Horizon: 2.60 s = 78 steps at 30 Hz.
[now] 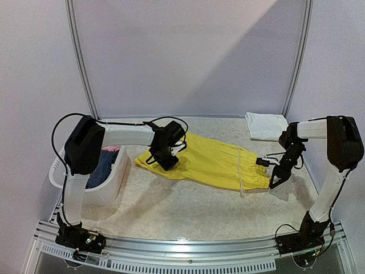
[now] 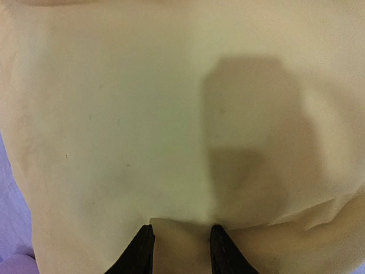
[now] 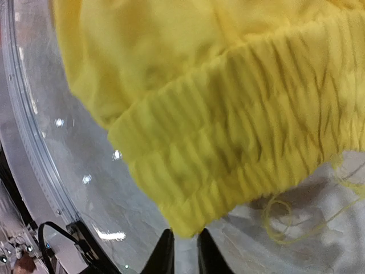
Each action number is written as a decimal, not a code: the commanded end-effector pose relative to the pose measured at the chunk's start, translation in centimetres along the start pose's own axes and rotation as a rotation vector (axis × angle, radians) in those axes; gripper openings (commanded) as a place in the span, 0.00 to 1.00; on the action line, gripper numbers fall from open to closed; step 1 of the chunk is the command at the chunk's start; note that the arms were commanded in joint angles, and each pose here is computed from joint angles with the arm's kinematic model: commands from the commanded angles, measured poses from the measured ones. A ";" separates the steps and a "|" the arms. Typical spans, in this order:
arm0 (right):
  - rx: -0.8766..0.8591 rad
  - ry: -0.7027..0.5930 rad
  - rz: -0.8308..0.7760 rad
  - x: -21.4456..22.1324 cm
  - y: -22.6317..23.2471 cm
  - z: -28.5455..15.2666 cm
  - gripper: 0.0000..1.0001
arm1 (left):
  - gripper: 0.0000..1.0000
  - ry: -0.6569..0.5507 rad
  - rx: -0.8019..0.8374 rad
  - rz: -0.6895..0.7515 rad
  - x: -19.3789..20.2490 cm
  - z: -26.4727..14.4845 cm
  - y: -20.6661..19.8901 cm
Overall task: Fold and stack the mixed laundry pile
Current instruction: Smooth out the rectangle-folded shorts at the center of the board.
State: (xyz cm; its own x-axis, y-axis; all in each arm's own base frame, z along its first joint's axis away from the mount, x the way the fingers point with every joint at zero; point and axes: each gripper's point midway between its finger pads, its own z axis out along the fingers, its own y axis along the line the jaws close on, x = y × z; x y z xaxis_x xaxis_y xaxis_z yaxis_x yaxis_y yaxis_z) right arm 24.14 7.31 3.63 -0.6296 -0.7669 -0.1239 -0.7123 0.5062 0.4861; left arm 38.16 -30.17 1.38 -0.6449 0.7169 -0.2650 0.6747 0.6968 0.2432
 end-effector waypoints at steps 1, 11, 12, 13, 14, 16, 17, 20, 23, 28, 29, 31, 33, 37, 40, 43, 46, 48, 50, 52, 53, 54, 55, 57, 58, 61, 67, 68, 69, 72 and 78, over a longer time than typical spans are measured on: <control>-0.014 0.048 0.053 1.4 0.7 -0.2 0.23 | 0.34 0.080 -0.001 0.046 2.4 -0.4 0.2; 0.195 -0.139 0.052 -2.7 -0.5 -8.6 0.52 | 0.36 -0.157 0.062 -0.027 -3.0 -8.4 0.3; 0.207 -0.162 0.059 -3.4 -1.1 -8.8 0.53 | 0.36 -0.184 0.084 -0.042 -3.5 -9.0 -0.2; 0.220 -0.187 0.073 -4.1 -1.8 -9.0 0.53 | 0.36 -0.207 0.108 -0.051 -4.1 -9.4 -0.6; 0.221 -0.203 0.079 -4.7 -2.6 -8.9 0.54 | 0.36 -0.224 0.131 -0.061 -4.5 -9.6 -1.2; 0.213 -0.229 0.092 -5.8 -3.7 -8.7 0.55 | 0.36 -0.234 0.162 -0.093 -4.9 -9.6 -1.8; 0.193 -0.237 0.098 -6.4 -4.3 -8.4 0.55 | 0.36 -0.230 0.171 -0.107 -5.0 -9.4 -2.0; 0.160 -0.269 0.095 -7.9 -5.5 -8.2 0.56 | 0.36 -0.196 0.208 -0.145 -4.5 -8.3 -2.7; 0.109 -0.286 0.101 -9.0 -6.4 -7.4 0.58 | 0.36 -0.161 0.252 -0.198 -3.7 -7.0 -3.3; 0.025 -0.292 0.101 -9.6 -6.8 -5.9 0.57 | 0.36 -0.138 0.337 -0.260 -2.3 -5.0 -4.6; 0.007 -0.292 0.099 -9.6 -6.7 -5.7 0.56 | 0.36 -0.131 0.347 -0.265 -2.0 -4.6 -4.8; -0.019 -0.291 0.097 -9.7 -6.7 -5.3 0.54 | 0.35 -0.102 0.349 -0.267 -1.3 -3.5 -5.2; -0.034 -0.291 0.098 -9.8 -6.7 -5.1 0.50 | 0.35 -0.078 0.344 -0.261 -0.6 -2.7 -5.4; -0.053 -0.280 0.107 -9.7 -6.9 -4.5 0.49 | 0.35 -0.043 0.330 -0.250 0.4 -1.5 -5.5; -0.059 -0.264 0.113 -9.5 -7.2 -3.9 0.50 | 0.35 -0.028 0.324 -0.247 0.9 -1.1 -5.5; -0.061 -0.253 0.120 -9.3 -7.4 -3.5 0.48 | 0.34 -0.018 0.324 -0.241 1.3 -0.9 -5.6; -0.062 -0.251 0.128 -9.4 -7.6 -3.3 0.30 | 0.32 0.003 0.320 -0.236 1.8 -0.5 -5.6; -0.056 -0.262 0.130 -9.6 -7.6 -3.8 0.21 | 0.32 0.015 0.318 -0.230 2.2 -0.3 -5.7; -0.052 -0.281 0.134 -9.8 -7.5 -4.7 0.12 | 0.30 0.030 0.317 -0.230 2.7 -0.1 -5.7; -0.041 -0.304 0.142 -10.1 -7.7 -5.6 0.09 | 0.28 0.044 0.320 -0.228 3.2 0.2 -5.7; -0.035 -0.318 0.146 -10.2 -7.7 -6.2 0.08 | 0.27 0.054 0.322 -0.227 3.5 0.4 -5.7; -0.032 -0.332 0.158 -10.3 -7.9 -6.5 0.08 | 0.26 0.061 0.320 -0.226 3.7 0.6 -5.7; -0.025 -0.339 0.171 -10.4 -8.0 -6.8 0.07 | 0.25 0.069 0.319 -0.227 4.0 0.8 -5.7; -0.016 -0.346 0.204 -10.3 -8.3 -7.1 0.07 | 0.24 0.074 0.324 -0.230 4.3 1.0 -5.7; -0.011 -0.347 0.213 -10.2 -8.5 -7.2 0.07 | 0.24 0.075 0.325 -0.231 4.3 1.0 -5.7; 0.005 -0.356 0.272 -9.9 -9.4 -7.2 0.07 | 0.24 0.071 0.327 -0.232 4.4 1.0 -5.7; 0.023 -0.328 0.367 -9.3 -10.7 -6.4 0.11 | 0.29 0.034 0.348 -0.230 3.3 0.4 -5.9; 0.025 -0.320 0.377 -9.1 -10.9 -6.2 0.14 | 0.29 0.015 0.354 -0.232 2.9 -0.1 -5.9; 0.020 -0.315 0.384 -9.1 -10.9 -6.1 0.18 | 0.31 -0.006 0.359 -0.231 2.4 -0.6 -5.8; 0.029 -0.322 0.378 -9.1 -10.2 -6.9 0.31 | 0.33 -0.115 0.364 -0.212 0.1 -3.9 -5.5; 0.199 -0.380 0.317 -9.3 -8.8 -12.1 0.50 | 0.41 -0.307 0.283 -0.218 -3.7 -10.4 -3.4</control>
State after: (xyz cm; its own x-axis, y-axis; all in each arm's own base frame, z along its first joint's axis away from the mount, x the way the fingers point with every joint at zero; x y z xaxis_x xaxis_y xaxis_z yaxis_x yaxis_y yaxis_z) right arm 38.90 6.32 6.00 -0.9039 -0.3783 -0.1996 -0.4252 0.7439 0.5156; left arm 33.38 -34.15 4.66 -0.7415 0.5305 -0.4107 0.6287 0.7632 -0.1491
